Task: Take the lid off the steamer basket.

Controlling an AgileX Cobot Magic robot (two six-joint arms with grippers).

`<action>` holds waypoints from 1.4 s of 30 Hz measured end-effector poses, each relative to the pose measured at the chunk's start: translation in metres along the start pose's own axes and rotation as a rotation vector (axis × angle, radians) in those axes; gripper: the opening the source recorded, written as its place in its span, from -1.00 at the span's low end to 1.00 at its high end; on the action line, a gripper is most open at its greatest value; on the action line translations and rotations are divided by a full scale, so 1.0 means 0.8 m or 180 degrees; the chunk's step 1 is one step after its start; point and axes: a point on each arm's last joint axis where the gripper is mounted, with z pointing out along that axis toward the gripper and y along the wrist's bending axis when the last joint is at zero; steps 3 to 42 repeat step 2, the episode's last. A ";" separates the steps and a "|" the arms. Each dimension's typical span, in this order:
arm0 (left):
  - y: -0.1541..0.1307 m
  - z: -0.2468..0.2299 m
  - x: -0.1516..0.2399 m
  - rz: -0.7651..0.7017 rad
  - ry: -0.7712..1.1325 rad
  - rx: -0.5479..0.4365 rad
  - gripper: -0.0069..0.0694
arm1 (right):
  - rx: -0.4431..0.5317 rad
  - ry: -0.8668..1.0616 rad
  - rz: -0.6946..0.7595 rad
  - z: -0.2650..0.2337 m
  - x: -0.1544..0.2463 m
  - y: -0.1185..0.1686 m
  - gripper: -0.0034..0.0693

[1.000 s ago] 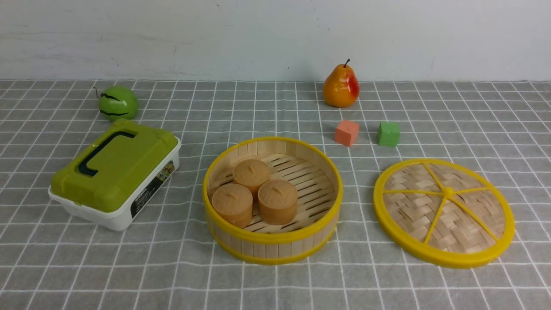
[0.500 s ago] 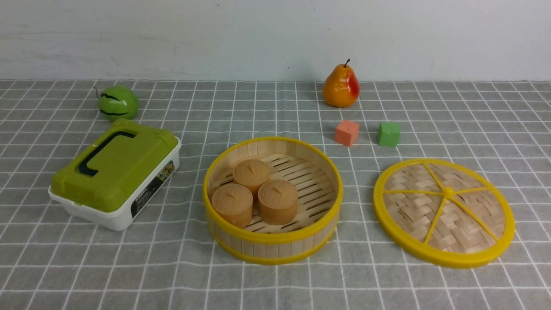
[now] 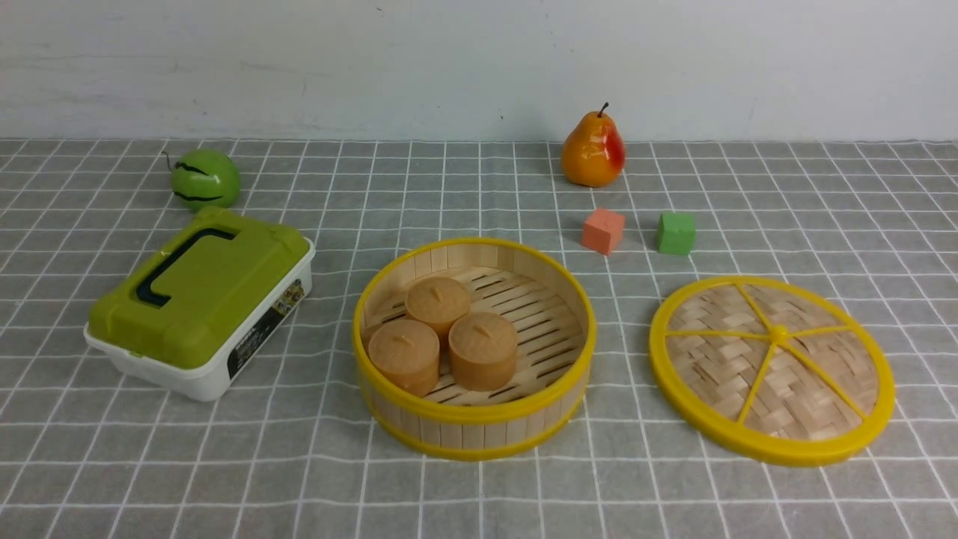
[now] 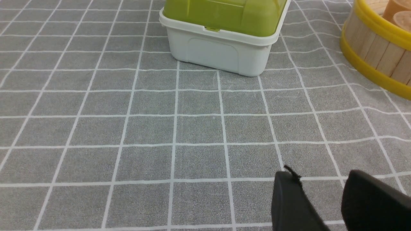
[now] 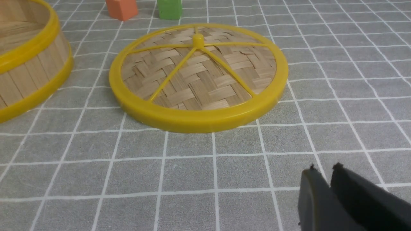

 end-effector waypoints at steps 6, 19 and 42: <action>0.000 0.000 0.000 0.0000 0.0000 0.0000 -0.19 | 0.0000 0.0000 0.0000 0.000 0.000 0.000 -0.75; 0.000 0.000 0.000 0.0000 0.0000 0.0000 -0.19 | 0.0000 0.0000 0.0000 0.000 0.000 0.000 -0.75; 0.000 0.000 0.000 0.0000 0.0000 0.0000 -0.19 | 0.0000 0.0000 0.0000 0.000 0.000 0.000 -0.75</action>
